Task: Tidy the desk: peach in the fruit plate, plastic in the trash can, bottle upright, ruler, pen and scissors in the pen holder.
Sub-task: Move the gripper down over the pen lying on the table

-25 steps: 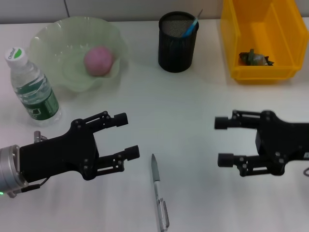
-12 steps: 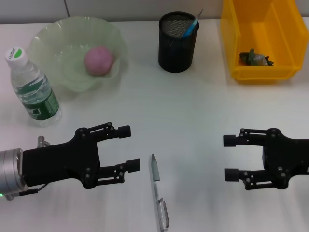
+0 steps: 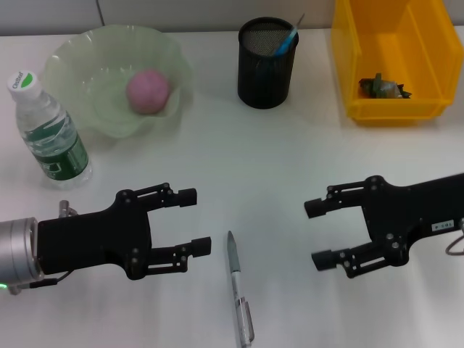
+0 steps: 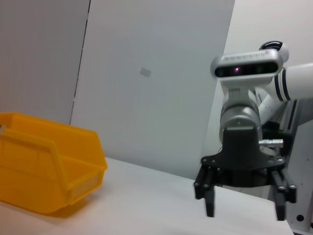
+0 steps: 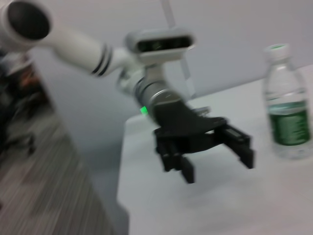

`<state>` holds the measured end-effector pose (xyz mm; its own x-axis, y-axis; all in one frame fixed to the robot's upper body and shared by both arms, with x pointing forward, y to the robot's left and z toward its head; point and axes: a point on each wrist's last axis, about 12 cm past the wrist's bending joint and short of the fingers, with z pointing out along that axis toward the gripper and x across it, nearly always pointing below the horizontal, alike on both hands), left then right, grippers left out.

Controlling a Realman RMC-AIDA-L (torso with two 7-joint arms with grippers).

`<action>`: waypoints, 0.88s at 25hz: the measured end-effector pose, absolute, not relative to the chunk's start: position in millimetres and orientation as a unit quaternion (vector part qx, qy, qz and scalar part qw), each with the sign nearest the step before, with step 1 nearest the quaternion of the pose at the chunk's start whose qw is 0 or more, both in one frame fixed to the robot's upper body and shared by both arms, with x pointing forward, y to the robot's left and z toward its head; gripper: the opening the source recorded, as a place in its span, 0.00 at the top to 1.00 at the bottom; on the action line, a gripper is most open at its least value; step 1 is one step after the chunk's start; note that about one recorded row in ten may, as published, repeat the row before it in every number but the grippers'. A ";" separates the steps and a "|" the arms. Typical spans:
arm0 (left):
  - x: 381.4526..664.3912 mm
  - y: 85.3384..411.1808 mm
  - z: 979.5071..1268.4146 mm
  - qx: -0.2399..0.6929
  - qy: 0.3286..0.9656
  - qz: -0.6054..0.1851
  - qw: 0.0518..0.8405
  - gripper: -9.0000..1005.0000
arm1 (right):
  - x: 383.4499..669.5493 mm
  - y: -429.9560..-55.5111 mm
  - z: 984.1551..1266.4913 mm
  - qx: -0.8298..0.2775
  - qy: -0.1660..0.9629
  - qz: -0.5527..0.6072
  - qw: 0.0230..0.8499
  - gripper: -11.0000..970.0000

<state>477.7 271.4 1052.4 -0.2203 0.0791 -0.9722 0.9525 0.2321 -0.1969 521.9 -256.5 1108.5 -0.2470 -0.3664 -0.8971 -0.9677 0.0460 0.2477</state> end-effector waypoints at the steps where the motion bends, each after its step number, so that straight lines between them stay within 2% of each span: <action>1: 477.4 272.0 1052.3 0.410 0.629 -0.463 0.471 0.22 | 525.1 -252.9 1113.7 -0.535 0.637 0.453 0.320 0.19; 10: 474.5 274.2 1050.5 0.409 0.633 -0.461 0.469 0.22 | 560.3 -209.3 1162.3 -0.684 0.591 0.365 0.224 0.19; 22: 473.4 276.2 1050.6 0.420 0.634 -0.456 0.462 0.22 | 561.4 -150.9 1184.3 -0.811 0.486 0.284 0.159 0.19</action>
